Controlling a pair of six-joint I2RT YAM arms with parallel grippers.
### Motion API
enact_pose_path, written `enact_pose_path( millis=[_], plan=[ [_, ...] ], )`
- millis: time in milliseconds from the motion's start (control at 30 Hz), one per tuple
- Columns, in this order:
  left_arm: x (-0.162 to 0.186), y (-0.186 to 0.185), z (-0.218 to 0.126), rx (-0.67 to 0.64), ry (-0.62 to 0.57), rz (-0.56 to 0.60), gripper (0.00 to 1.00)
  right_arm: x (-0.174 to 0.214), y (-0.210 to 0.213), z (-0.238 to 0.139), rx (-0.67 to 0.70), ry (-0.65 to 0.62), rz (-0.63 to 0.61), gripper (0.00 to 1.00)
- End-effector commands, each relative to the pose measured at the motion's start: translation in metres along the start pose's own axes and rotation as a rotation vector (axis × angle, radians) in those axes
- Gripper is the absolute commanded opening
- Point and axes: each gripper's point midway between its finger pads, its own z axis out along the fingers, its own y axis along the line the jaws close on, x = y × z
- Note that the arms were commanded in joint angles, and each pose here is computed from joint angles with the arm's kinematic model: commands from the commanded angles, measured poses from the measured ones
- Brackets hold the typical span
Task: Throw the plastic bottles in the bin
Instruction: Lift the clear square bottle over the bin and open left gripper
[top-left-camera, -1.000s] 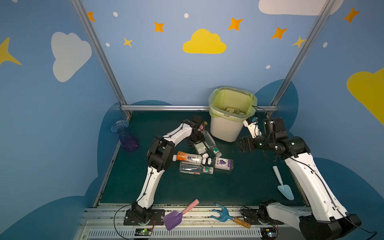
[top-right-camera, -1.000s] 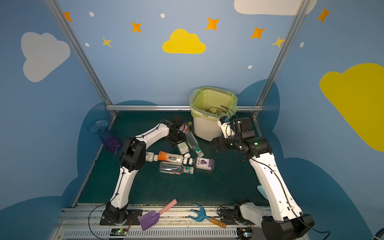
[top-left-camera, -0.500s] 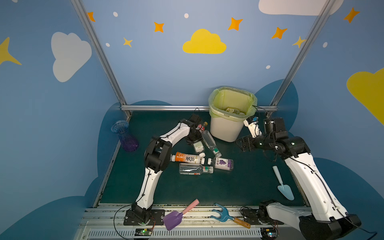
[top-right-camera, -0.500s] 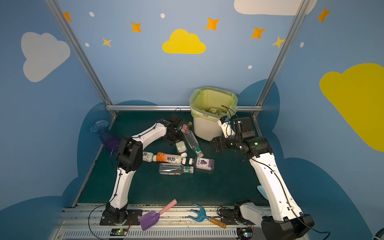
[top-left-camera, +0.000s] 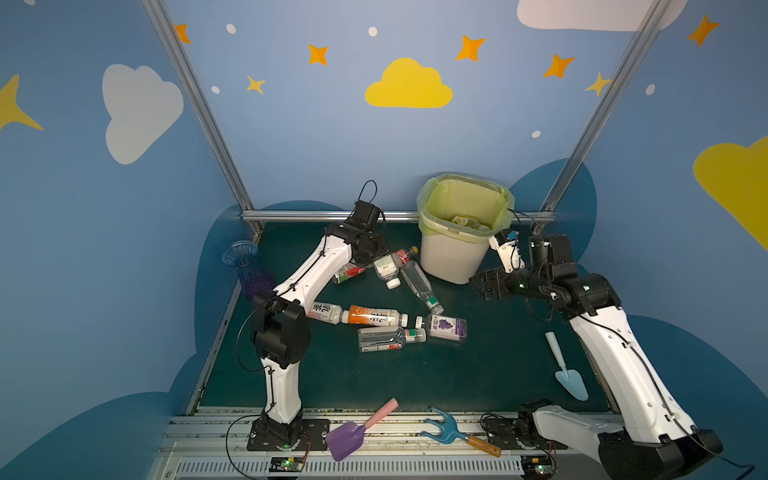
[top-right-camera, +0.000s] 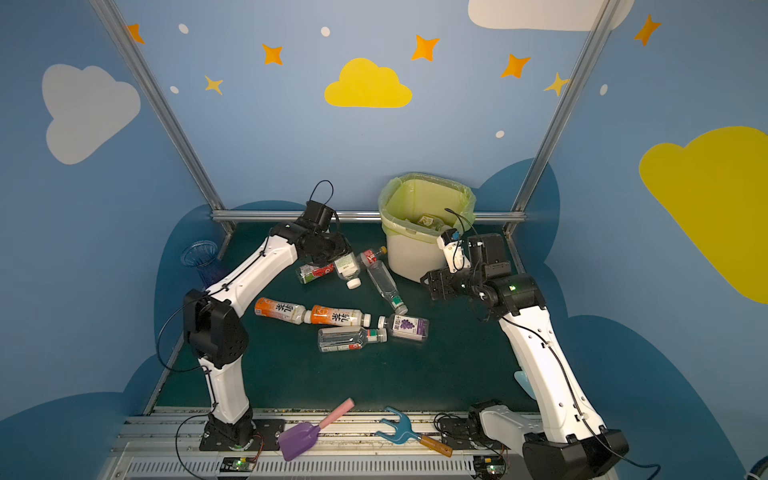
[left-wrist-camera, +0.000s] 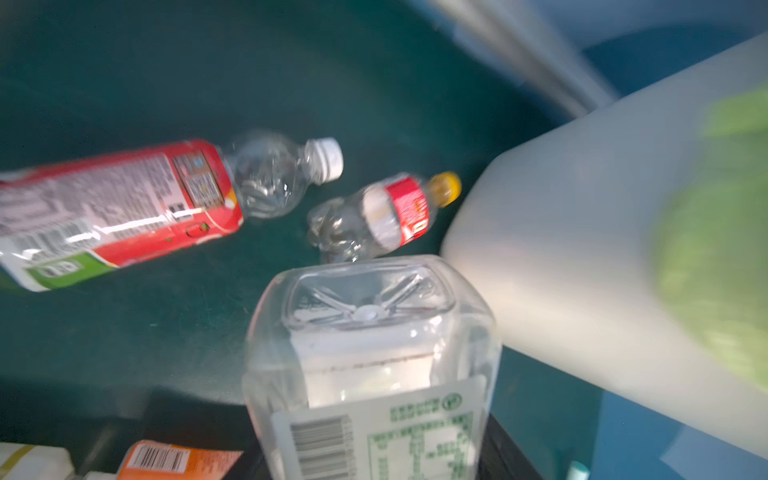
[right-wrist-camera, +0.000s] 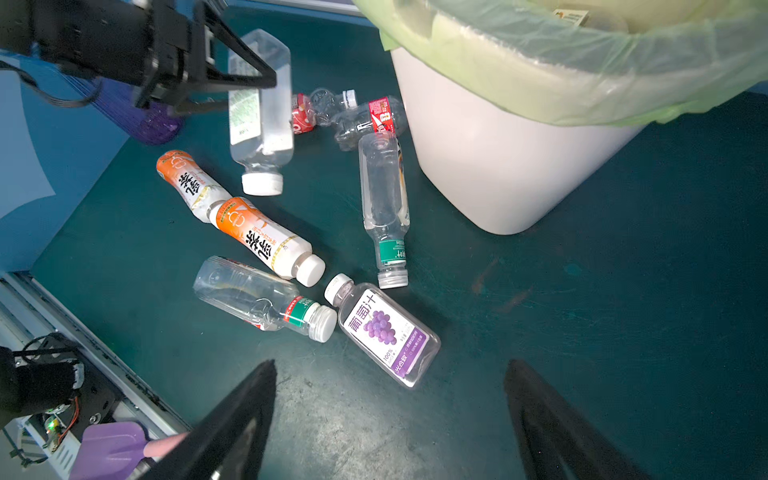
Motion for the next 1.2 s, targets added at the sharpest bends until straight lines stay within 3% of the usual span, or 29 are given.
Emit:
enact_pose_path(
  millis=[0,133,300,433,533,567,633,700,767,1000,1167],
  plan=[
    [-0.038,-0.032,-0.056,0.129,-0.181,0.024,0.58,-0.005,-0.004,-0.007,0.017,-0.044,0.016,0.87],
    [-0.067,-0.073,-0.117,0.332,-0.361,0.042,0.58,-0.009,-0.007,-0.01,0.026,-0.065,0.026,0.87],
    [-0.09,-0.122,-0.172,0.546,-0.487,0.081,0.58,-0.013,-0.01,-0.013,0.035,-0.083,0.034,0.87],
    [-0.1,-0.176,-0.175,0.656,-0.49,0.164,0.58,-0.017,-0.013,-0.014,0.036,-0.095,0.043,0.87],
    [-0.1,-0.23,-0.143,0.718,-0.468,0.246,0.58,-0.02,-0.014,-0.013,0.029,-0.101,0.05,0.87],
    [-0.1,-0.244,-0.131,0.739,-0.475,0.261,0.62,-0.021,-0.015,-0.013,0.028,-0.101,0.054,0.87],
    [-0.103,-0.251,-0.115,0.795,-0.487,0.223,1.0,-0.021,-0.017,-0.013,0.032,-0.1,0.061,0.87],
    [-0.11,-0.24,-0.085,0.754,-0.438,0.15,1.0,-0.021,-0.018,-0.014,0.033,-0.101,0.072,0.87],
    [-0.105,-0.236,-0.085,0.714,-0.434,0.176,1.0,-0.019,-0.02,-0.015,0.036,-0.102,0.083,0.87],
    [-0.098,-0.228,-0.18,0.631,-0.559,0.335,1.0,-0.016,-0.021,-0.018,0.035,-0.114,0.128,0.87],
    [-0.09,-0.193,-0.203,0.475,-0.562,0.376,1.0,-0.022,-0.017,-0.014,-0.002,-0.136,0.155,0.87]
  ],
)
